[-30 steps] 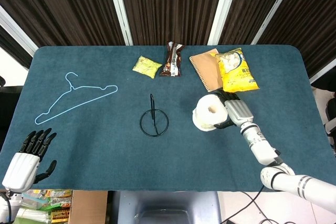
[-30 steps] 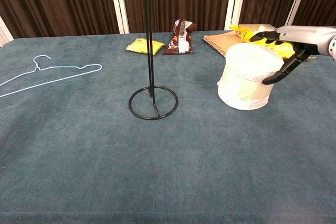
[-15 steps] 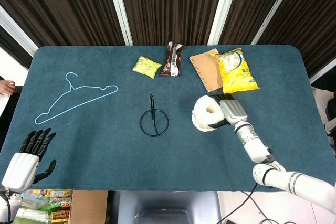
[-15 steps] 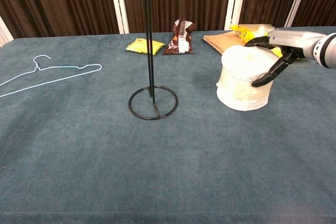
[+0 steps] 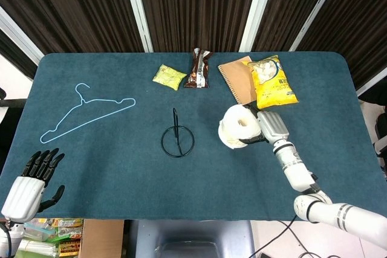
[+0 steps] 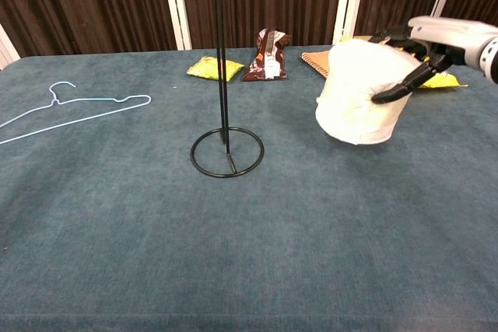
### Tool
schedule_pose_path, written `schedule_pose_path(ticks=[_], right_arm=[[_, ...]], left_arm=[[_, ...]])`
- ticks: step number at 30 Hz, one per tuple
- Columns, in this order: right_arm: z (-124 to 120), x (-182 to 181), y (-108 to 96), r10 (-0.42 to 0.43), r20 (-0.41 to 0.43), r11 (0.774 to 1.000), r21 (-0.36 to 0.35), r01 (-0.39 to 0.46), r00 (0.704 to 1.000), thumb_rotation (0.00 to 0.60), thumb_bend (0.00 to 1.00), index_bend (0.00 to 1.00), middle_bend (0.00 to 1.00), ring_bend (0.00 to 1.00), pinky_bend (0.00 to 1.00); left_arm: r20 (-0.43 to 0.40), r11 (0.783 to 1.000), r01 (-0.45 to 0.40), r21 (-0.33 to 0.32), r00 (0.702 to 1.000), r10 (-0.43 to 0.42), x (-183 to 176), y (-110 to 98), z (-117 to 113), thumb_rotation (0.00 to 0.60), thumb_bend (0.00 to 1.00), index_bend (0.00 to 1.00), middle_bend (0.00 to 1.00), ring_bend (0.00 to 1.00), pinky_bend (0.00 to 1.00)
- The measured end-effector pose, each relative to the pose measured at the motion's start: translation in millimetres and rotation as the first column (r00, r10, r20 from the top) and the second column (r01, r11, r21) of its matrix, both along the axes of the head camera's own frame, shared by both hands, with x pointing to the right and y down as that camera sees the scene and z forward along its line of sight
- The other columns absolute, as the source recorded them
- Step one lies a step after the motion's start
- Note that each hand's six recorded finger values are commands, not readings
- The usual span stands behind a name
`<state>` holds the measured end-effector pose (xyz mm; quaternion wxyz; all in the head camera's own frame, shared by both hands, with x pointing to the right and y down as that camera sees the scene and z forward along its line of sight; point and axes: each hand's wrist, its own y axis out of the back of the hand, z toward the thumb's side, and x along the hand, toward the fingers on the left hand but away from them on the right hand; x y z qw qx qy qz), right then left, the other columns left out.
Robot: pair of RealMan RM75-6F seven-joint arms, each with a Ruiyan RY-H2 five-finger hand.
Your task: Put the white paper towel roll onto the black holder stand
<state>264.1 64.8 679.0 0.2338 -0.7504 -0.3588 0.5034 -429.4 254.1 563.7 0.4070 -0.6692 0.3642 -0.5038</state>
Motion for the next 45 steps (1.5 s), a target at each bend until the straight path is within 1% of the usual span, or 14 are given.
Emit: schedule_pose_path(ticks=[3, 8, 12, 13, 16, 17, 20, 25, 29, 32, 38, 43, 45], right_arm=[[-19.2, -1.2, -2.3, 0.013, 0.062, 1.0, 0.026, -0.015, 0.998, 0.6, 0.31, 0.78, 0.6, 0.53, 0.49], [-58.6, -9.5, -5.7, 0.002, 0.151, 0.998, 0.069, -0.013, 0.989, 0.6, 0.31, 0.78, 0.6, 0.53, 0.5], [-93.7, -23.7, -7.1, -0.006, 0.238, 0.996, 0.083, -0.014, 0.971, 0.6, 0.31, 0.78, 0.6, 0.53, 0.52], [-105.7, -30.0, -8.1, -0.013, 0.264, 0.996, 0.089, -0.011, 0.965, 0.6, 0.31, 0.78, 0.6, 0.53, 0.52], [-134.4, -47.5, -12.7, -0.037, 0.31, 0.993, 0.115, 0.001, 0.95, 0.6, 0.31, 0.78, 0.6, 0.53, 0.52], [-140.2, -52.4, -14.4, -0.044, 0.315, 0.993, 0.122, 0.006, 0.948, 0.6, 0.31, 0.78, 0.6, 0.53, 0.52], [-153.5, -67.0, -23.1, -0.063, 0.303, 0.989, 0.145, 0.019, 0.951, 0.6, 0.31, 0.78, 0.6, 0.53, 0.52], [-167.6, -94.8, -39.2, -0.089, 0.25, 0.984, 0.173, 0.046, 0.964, 0.6, 0.31, 0.78, 0.6, 0.53, 0.52], [-178.9, -123.4, -47.6, -0.123, 0.204, 0.977, 0.194, 0.083, 0.971, 0.6, 0.31, 0.78, 0.6, 0.53, 0.52], [-187.9, -145.4, -50.7, -0.144, 0.187, 0.973, 0.206, 0.105, 0.972, 0.6, 0.31, 0.78, 0.6, 0.53, 0.52], [-191.7, -172.8, -51.5, -0.139, 0.168, 0.978, 0.18, 0.108, 0.976, 0.6, 0.31, 0.78, 0.6, 0.53, 0.52], [-181.5, -181.5, -51.0, -0.106, 0.142, 0.988, 0.13, 0.087, 0.984, 0.6, 0.31, 0.78, 0.6, 0.53, 0.52], [-177.3, -184.7, -50.8, -0.105, 0.123, 0.988, 0.122, 0.09, 0.987, 0.6, 0.31, 0.78, 0.6, 0.53, 0.52]], left_arm=[[-0.002, 1.0, -0.001, 0.001, 1.0, 0.001, 0.3, 0.2, -0.5, 0.6, 0.42, 0.0, 0.0, 0.0, 0.07], [-0.002, 1.0, -0.003, 0.003, 1.0, 0.003, 1.3, 1.6, -1.1, 0.6, 0.42, 0.0, 0.0, 0.0, 0.07], [-0.002, 1.0, -0.008, -0.001, 1.0, 0.008, 2.5, 2.7, -0.4, 0.6, 0.42, 0.0, 0.0, 0.0, 0.07], [-0.002, 1.0, -0.009, -0.002, 1.0, 0.009, 2.7, 2.7, -0.2, 0.6, 0.42, 0.0, 0.0, 0.0, 0.07], [-0.003, 1.0, -0.01, -0.003, 1.0, 0.01, 3.2, 2.5, 0.2, 0.6, 0.42, 0.0, 0.0, 0.0, 0.07], [-0.003, 1.0, -0.01, -0.004, 1.0, 0.01, 3.2, 2.4, 0.3, 0.6, 0.42, 0.0, 0.0, 0.0, 0.07], [-0.002, 1.0, -0.01, -0.007, 1.0, 0.01, 2.7, 2.2, 0.7, 0.6, 0.42, 0.0, 0.0, 0.0, 0.07], [0.002, 1.0, -0.002, -0.008, 1.0, 0.002, 0.2, 1.1, 1.1, 0.6, 0.42, 0.0, 0.0, 0.0, 0.07], [0.006, 1.0, 0.007, -0.009, 1.0, -0.007, -2.0, -0.1, 1.4, 0.6, 0.42, 0.0, 0.0, 0.0, 0.07], [0.008, 1.0, 0.01, -0.012, 1.0, -0.01, -2.4, -0.6, 2.4, 0.6, 0.42, 0.0, 0.0, 0.0, 0.07], [0.009, 1.0, 0.008, -0.018, 1.0, -0.008, -1.4, -0.8, 3.6, 0.6, 0.42, 0.0, 0.0, 0.0, 0.07], [0.007, 1.0, 0.01, -0.017, 1.0, -0.01, -2.1, -1.3, 2.8, 0.6, 0.42, 0.0, 0.0, 0.0, 0.07], [0.005, 1.0, 0.011, -0.016, 1.0, -0.011, -2.9, -1.3, 2.3, 0.6, 0.42, 0.0, 0.0, 0.0, 0.07]])
